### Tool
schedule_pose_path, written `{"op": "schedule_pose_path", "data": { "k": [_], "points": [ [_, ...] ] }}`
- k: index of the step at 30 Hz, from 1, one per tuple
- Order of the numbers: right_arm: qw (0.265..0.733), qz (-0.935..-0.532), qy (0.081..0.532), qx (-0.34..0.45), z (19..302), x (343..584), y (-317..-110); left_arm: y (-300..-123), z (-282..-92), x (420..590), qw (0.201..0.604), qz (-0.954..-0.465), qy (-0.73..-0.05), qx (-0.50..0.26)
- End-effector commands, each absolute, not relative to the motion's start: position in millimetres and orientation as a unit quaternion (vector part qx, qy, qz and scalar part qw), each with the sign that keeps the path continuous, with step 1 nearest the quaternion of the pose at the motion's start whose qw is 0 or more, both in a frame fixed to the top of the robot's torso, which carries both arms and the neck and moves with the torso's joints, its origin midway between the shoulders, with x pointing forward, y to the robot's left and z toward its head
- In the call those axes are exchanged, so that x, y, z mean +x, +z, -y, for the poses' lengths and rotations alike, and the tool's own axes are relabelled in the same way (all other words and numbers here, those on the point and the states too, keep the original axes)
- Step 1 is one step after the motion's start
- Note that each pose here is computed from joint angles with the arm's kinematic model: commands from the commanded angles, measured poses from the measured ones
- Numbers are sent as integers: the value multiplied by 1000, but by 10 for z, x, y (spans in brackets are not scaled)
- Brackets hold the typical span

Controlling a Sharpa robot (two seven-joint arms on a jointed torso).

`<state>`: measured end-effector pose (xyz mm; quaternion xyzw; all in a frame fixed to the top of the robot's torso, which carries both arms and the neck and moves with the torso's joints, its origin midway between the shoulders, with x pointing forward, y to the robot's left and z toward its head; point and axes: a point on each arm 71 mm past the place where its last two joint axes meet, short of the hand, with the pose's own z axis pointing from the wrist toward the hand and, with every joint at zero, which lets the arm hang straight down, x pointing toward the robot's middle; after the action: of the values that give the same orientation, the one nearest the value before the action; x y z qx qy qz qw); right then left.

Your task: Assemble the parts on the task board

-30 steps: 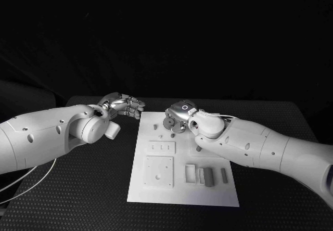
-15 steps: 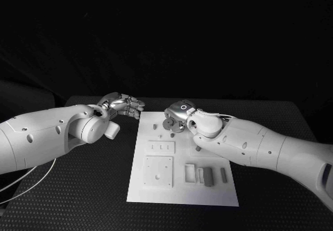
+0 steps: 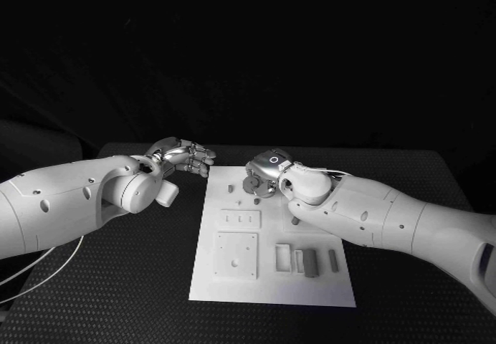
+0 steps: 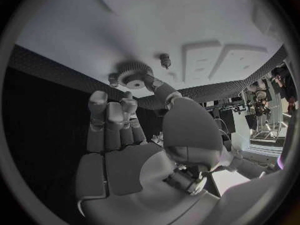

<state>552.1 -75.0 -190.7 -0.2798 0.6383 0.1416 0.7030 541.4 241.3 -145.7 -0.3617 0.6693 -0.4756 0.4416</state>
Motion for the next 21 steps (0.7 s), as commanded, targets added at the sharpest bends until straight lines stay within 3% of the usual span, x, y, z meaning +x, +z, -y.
{"op": "schedule_pose_path", "data": {
  "k": [1, 21],
  "points": [
    [700, -642, 143, -277, 771, 5517, -1908, -1445, -2386, 5414, 438, -670, -483, -355],
    [691, -663, 143, -251, 937, 5558, -1938, -1446, -2401, 5412, 439, -670, -482, -356]
  ]
}}
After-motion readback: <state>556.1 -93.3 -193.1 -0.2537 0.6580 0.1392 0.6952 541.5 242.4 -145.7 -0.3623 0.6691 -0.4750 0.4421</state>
